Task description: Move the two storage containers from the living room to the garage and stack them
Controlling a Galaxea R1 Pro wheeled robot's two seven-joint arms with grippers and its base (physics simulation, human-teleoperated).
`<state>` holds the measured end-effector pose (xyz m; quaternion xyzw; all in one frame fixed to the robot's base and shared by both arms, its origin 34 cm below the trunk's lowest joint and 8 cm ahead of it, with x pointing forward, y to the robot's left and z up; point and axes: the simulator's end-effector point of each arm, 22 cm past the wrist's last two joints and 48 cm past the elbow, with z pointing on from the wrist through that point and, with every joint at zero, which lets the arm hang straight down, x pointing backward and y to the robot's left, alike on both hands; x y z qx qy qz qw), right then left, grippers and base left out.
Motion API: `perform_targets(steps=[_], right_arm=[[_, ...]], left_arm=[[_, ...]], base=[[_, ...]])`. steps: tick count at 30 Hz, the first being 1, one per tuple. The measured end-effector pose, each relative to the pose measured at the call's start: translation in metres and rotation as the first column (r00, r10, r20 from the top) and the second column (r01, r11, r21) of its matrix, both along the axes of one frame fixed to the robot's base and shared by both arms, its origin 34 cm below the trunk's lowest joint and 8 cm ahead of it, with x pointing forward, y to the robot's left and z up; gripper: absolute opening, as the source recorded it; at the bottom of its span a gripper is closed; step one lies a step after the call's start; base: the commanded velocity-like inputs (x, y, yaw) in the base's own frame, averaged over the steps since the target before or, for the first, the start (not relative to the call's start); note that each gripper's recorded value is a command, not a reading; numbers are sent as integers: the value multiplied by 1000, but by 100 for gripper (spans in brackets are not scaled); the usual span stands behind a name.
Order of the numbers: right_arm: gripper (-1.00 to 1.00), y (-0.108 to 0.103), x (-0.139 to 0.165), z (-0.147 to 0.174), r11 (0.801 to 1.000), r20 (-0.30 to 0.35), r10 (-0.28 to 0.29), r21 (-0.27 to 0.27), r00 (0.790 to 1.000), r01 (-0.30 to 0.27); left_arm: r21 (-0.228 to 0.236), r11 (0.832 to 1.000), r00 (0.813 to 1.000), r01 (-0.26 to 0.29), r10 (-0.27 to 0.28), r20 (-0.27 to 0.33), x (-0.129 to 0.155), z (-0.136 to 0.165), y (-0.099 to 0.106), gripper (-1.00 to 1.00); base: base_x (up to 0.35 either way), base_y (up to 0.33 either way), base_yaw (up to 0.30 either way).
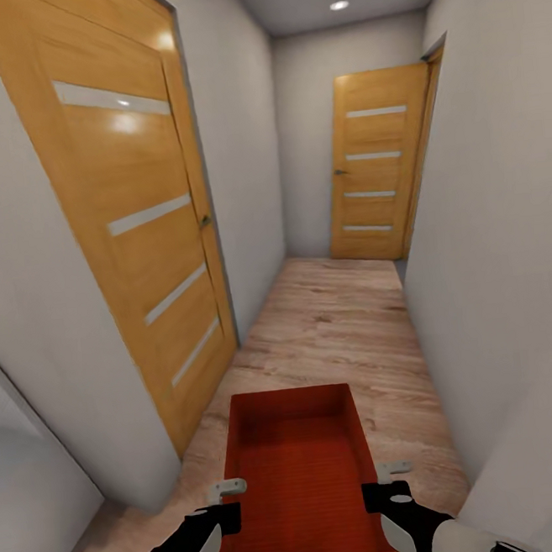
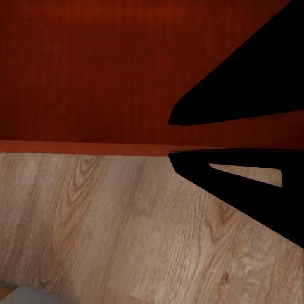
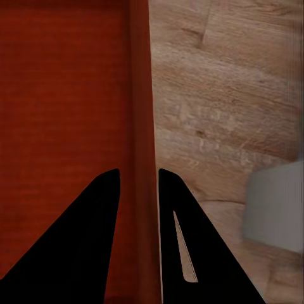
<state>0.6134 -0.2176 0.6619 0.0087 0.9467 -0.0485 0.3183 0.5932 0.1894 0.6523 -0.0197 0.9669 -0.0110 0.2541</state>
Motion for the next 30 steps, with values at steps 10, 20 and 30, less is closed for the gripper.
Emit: perform_targets(steps=[10,20,30], right_arm=[[-100,0,0,0,1000,-1,0,1,1000,0],[-100,0,0,0,1000,-1,1,0,1000,-1],[-100,0,0,0,1000,-2,1,0,1000,-1]], left_arm=[[0,1000,1000,0,0,-1,0,0,0,-100],[0,1000,1000,-1,1,-1,0,0,0,-100],[0,1000,1000,-1,1,-1,-1,0,0,-100]], base=[[323,0,-226],[323,0,-13],[323,0,0]])
